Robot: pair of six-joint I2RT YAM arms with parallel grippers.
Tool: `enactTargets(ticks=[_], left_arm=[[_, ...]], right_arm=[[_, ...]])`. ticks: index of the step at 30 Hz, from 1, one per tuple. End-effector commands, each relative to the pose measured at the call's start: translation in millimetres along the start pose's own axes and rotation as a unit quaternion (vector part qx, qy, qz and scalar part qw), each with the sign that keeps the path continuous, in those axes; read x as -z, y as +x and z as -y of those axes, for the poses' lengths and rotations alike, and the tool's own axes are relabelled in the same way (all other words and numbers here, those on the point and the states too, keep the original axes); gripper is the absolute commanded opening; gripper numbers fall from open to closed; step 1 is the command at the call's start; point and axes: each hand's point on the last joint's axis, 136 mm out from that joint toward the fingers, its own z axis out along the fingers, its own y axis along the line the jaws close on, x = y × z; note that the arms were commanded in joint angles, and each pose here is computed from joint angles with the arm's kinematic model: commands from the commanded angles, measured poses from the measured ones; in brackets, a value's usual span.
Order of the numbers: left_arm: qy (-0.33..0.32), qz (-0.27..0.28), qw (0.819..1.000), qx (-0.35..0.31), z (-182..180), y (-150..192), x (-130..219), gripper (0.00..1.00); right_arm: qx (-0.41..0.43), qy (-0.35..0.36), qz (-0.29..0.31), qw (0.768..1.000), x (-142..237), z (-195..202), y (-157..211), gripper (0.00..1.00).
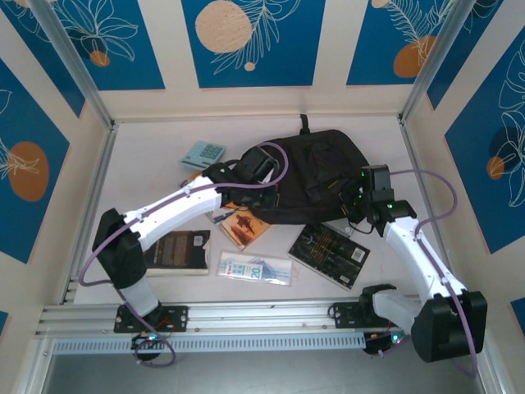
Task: Pack books, pencil case, and school supplies into a backpack
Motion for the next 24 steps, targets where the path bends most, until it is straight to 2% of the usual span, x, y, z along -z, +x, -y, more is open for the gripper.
enactTargets(ticks=[1, 7, 12, 17, 20, 24], left_arm=[[0.05, 0.004, 0.999, -0.021, 26.8, -7.7, 15.9, 0.0], [0.083, 0.011, 0.996, -0.031, 47.9, -11.5, 23.3, 0.0], [0.102, 0.018, 0.994, -0.041, 61.2, -11.9, 31.1, 0.0], [0.121, 0.015, 0.992, -0.042, 70.3, -6.5, 36.1, 0.0], [0.129, 0.016, 0.991, -0.04, 73.8, -2.7, 40.2, 0.0], [0.13, 0.016, 0.991, -0.04, 71.2, 3.8, 44.5, 0.0]], right_arm=[[-0.025, 0.01, -0.008, 1.0, 26.2, -3.7, 16.6, 0.62], [-0.04, -0.011, -0.066, 0.997, 26.9, -27.5, 62.5, 0.63], [-0.045, -0.015, -0.072, 0.996, 17.6, -45.8, 78.2, 0.7], [-0.028, -0.037, -0.074, 0.996, 1.0, -58.9, 80.3, 0.69], [-0.015, -0.004, -0.065, 0.998, -7.9, -44.4, 77.9, 0.57], [-0.007, 0.022, -0.057, 0.998, -14.0, -22.7, 77.5, 0.32]])
